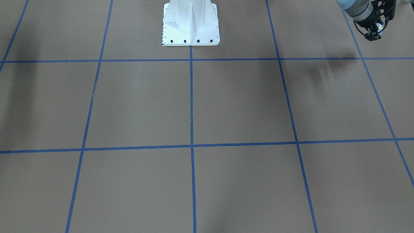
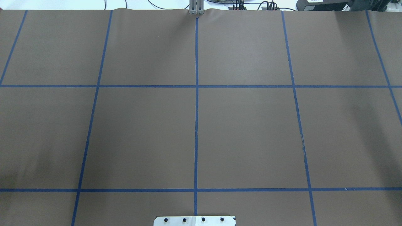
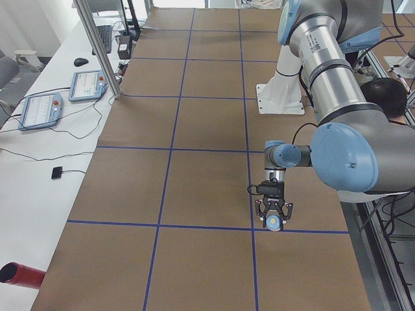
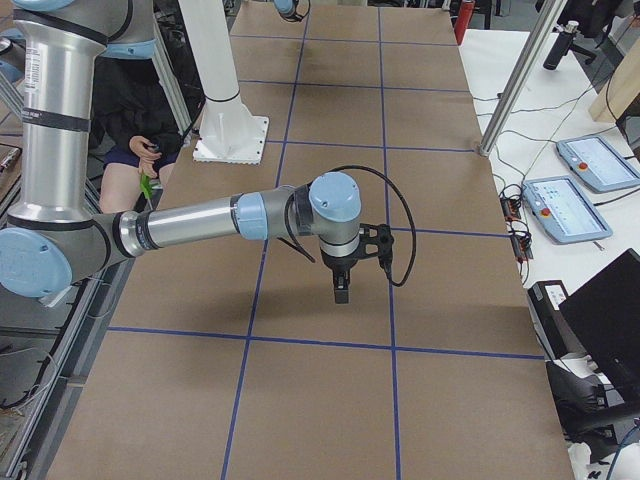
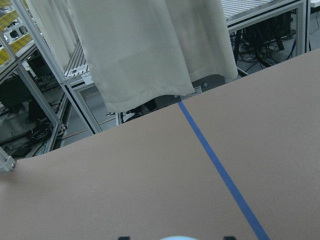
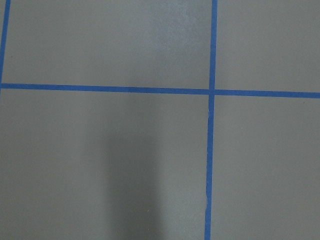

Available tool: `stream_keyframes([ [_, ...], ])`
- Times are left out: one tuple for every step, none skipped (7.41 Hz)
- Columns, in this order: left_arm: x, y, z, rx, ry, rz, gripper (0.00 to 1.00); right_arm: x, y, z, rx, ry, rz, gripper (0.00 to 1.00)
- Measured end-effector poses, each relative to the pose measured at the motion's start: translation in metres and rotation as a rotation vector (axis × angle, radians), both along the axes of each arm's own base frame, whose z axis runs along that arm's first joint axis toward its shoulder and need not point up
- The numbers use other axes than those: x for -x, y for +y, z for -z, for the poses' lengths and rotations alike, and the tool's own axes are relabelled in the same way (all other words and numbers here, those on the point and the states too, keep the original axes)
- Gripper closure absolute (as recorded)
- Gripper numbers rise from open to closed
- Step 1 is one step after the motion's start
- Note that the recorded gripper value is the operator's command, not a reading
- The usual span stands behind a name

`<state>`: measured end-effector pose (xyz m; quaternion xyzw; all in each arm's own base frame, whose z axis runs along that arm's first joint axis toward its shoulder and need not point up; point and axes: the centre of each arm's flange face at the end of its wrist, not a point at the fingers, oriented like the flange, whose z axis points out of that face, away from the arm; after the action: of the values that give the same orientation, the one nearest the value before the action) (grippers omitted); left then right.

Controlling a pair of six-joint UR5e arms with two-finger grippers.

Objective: Place and press bell with both arms

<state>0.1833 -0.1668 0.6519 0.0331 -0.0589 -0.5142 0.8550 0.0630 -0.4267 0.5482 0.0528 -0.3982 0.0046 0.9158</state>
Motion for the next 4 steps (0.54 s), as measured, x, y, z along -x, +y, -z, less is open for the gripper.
stream_keyframes([
  [-0.006,-0.030,0.016,-0.016,0.054,-0.074,1.00,0.000,0.000,0.000,-0.001,0.000,0.000,0.00],
  [-0.016,-0.072,0.037,-0.082,0.101,-0.162,1.00,0.000,-0.001,0.001,-0.002,0.000,0.000,0.00],
  [-0.026,-0.114,0.062,-0.162,0.131,-0.245,1.00,0.000,-0.003,0.002,-0.005,0.000,0.000,0.00],
  [-0.037,-0.151,0.090,-0.233,0.155,-0.321,1.00,0.000,-0.004,0.002,-0.006,0.000,0.000,0.00],
])
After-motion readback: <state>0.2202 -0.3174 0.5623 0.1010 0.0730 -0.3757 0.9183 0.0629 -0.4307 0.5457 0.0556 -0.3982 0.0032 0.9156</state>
